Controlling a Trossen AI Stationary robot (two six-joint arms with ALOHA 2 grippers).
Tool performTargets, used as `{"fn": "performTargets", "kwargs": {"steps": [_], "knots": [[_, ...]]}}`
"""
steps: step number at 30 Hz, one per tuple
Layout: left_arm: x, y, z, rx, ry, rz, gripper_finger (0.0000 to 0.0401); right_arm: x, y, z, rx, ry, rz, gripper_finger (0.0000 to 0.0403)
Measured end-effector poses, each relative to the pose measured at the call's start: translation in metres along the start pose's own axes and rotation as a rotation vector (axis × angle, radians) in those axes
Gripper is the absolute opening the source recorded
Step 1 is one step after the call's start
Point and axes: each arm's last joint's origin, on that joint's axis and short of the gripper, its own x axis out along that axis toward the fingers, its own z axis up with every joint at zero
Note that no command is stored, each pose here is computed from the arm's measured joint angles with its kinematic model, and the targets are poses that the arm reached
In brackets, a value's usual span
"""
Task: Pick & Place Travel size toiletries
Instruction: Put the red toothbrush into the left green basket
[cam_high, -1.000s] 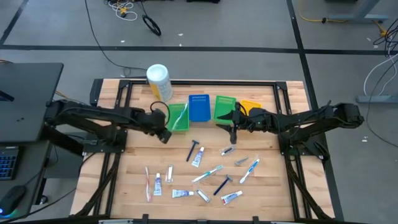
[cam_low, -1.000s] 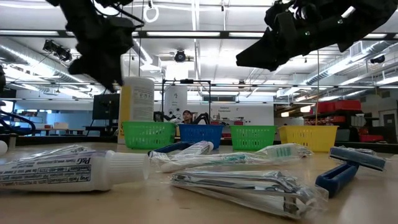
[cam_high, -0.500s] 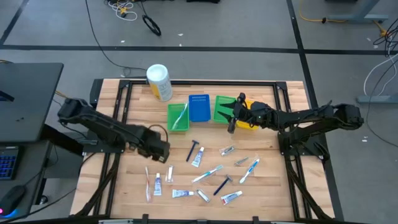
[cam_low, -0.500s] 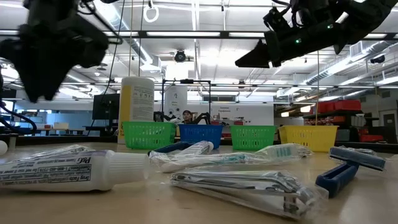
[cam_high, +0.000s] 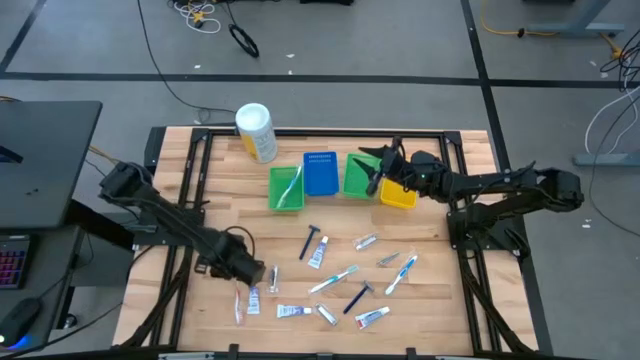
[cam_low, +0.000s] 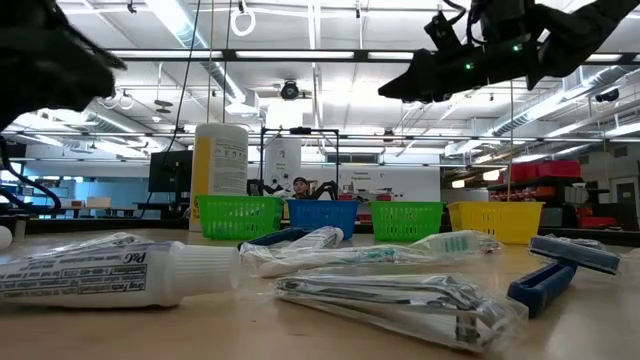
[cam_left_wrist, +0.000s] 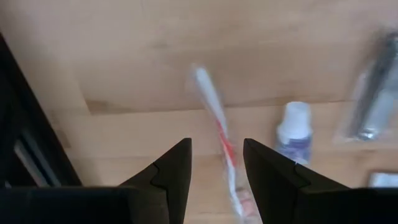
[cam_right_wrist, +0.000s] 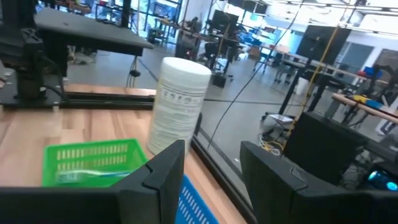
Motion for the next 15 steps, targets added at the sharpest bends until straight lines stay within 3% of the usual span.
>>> {"fn": "performTargets", "kwargs": {"steps": [9, 15], "knots": [[0.037, -0.004, -0.007, -0.013, 0.04, 0.062, 0.0155, 0.001, -0.006, -0.002, 0.001, 0.007, -0.024, 0.0167], [0.04, -0.005, -0.006, 0.002, -0.002, 0.051, 0.0155, 0.001, -0.006, -0.002, 0.001, 0.007, -0.024, 0.0167]]}}
